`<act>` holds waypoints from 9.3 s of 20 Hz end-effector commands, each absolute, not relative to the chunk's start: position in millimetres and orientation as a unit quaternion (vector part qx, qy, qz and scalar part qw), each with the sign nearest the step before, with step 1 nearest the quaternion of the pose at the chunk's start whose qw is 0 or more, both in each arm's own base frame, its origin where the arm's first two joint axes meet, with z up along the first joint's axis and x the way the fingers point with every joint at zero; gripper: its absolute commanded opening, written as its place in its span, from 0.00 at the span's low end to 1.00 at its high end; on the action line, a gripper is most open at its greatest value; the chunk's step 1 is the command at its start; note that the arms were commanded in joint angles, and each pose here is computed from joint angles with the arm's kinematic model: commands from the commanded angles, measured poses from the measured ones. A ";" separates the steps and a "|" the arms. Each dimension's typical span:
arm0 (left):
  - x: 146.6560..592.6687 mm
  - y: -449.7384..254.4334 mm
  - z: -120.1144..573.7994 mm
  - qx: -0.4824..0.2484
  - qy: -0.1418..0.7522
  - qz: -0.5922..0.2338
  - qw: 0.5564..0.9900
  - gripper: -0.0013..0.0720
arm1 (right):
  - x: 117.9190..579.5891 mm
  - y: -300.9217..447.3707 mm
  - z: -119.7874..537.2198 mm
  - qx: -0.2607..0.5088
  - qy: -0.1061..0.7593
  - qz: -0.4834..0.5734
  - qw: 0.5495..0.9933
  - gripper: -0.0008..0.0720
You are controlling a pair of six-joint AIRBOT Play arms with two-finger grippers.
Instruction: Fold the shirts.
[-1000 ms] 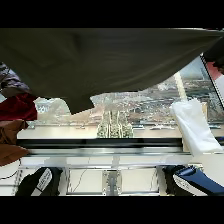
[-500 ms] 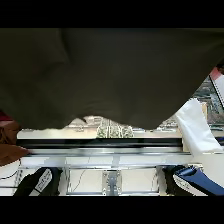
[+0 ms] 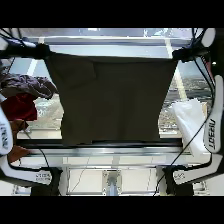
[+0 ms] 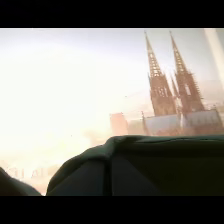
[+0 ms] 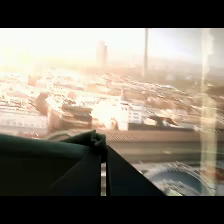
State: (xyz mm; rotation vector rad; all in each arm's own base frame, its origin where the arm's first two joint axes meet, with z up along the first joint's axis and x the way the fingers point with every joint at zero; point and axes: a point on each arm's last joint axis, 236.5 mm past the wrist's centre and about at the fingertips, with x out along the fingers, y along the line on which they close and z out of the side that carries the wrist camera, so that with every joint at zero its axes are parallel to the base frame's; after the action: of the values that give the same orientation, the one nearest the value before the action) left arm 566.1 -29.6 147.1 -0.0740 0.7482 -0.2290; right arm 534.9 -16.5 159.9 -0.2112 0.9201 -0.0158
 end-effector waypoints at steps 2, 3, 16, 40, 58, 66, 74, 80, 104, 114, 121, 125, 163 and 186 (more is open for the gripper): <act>631.9 -50.2 65.4 -0.058 0.341 -0.097 0.933 0.11 | 621.8 17.9 122.3 0.014 0.348 0.051 0.936 0.41; 636.3 -53.8 77.6 -0.068 0.321 -0.099 0.939 0.48 | 630.9 23.7 138.5 0.028 0.315 0.054 0.947 0.72; 339.0 184.7 191.1 -0.117 0.310 0.182 0.926 0.97 | 336.8 -123.2 184.3 0.096 0.450 -0.068 0.885 0.66; 311.0 -13.1 -105.0 -0.475 0.493 0.006 0.729 0.77 | 285.1 -0.5 12.0 0.433 0.482 0.084 0.757 0.67; 325.5 -43.6 -90.6 -0.479 0.479 -0.045 0.734 0.04 | 250.3 22.6 -69.1 0.564 0.498 -0.043 0.657 0.67; 325.8 -44.7 -86.6 -0.478 0.477 -0.050 0.736 0.04 | 276.2 63.7 -113.3 0.549 0.520 -0.058 0.652 0.67; 326.0 -44.5 -86.3 -0.478 0.476 -0.050 0.736 0.04 | 318.5 45.2 -100.4 0.582 0.460 -0.083 0.665 0.12; 350.4 -33.3 -3.2 -0.428 0.391 -0.101 0.809 0.04 | 368.3 56.1 -0.6 0.432 0.410 0.100 0.797 0.02; 355.8 -17.3 282.6 -0.133 0.319 -0.178 0.922 0.03 | 373.0 26.5 286.1 0.071 0.341 0.175 0.921 0.02; 565.1 1.7 26.8 -0.061 0.393 -0.056 0.916 0.03 | 559.3 15.1 24.2 0.163 0.452 0.105 0.871 0.02; 561.7 0.9 23.9 -0.033 0.427 -0.069 0.901 0.04 | 560.4 19.6 38.4 0.143 0.472 0.130 0.860 0.02; 497.2 14.4 -22.8 0.026 0.561 -0.074 0.824 0.03 | 509.9 28.3 17.9 0.070 0.568 0.149 0.806 0.02; 170.1 -50.5 -101.0 -0.457 0.642 0.042 0.615 0.74 | 339.9 22.7 62.7 0.218 0.552 0.138 0.793 0.49; 190.8 -95.8 -105.6 -0.489 0.644 -0.061 0.584 0.04 | 214.8 69.8 -92.1 0.540 0.569 0.035 0.619 0.63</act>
State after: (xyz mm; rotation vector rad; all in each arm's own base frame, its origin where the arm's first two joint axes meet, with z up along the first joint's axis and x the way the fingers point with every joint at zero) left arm 188.2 -93.4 -108.6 -1.1269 1.5129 -0.1292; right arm 231.8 39.9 -59.0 0.9658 1.3741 0.1424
